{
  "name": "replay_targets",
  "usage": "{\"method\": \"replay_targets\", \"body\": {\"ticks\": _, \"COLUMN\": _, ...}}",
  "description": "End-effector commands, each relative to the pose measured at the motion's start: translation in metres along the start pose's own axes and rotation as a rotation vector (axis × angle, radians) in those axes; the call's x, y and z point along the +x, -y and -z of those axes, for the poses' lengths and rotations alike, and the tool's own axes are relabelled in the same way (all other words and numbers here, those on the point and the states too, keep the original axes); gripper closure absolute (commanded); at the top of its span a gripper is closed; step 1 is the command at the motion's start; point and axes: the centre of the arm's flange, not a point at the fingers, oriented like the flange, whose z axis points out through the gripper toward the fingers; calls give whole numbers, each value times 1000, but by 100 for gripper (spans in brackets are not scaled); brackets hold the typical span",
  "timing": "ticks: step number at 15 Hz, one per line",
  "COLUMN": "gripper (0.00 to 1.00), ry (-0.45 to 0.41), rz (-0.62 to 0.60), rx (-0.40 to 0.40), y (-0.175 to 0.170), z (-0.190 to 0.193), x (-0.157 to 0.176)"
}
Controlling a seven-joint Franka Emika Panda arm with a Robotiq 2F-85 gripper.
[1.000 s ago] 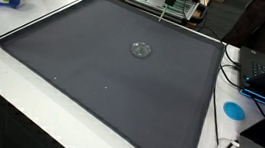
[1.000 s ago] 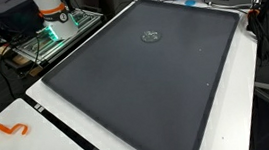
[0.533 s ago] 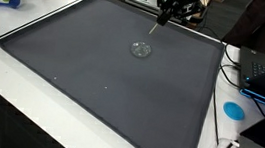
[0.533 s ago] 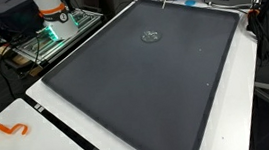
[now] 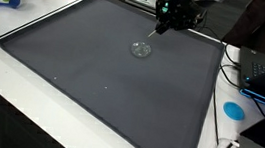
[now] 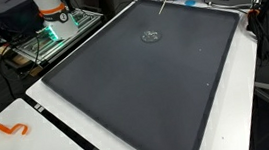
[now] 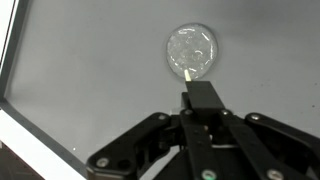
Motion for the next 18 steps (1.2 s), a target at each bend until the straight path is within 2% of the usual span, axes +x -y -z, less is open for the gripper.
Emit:
{"method": "replay_targets", "body": {"ticks": 1, "gripper": 97, "ry": 77, "rz": 19, "rx": -18, "y": 5, "z": 1, "x": 25}}
{"method": "replay_targets", "body": {"ticks": 6, "gripper": 97, "ry": 126, "rz": 32, "rx": -3, "y": 3, "z": -4, "x": 37}}
{"method": "replay_targets", "body": {"ticks": 18, "gripper": 97, "ry": 156, "rz": 11, "rx": 132, "y": -15, "z": -33, "x": 57}}
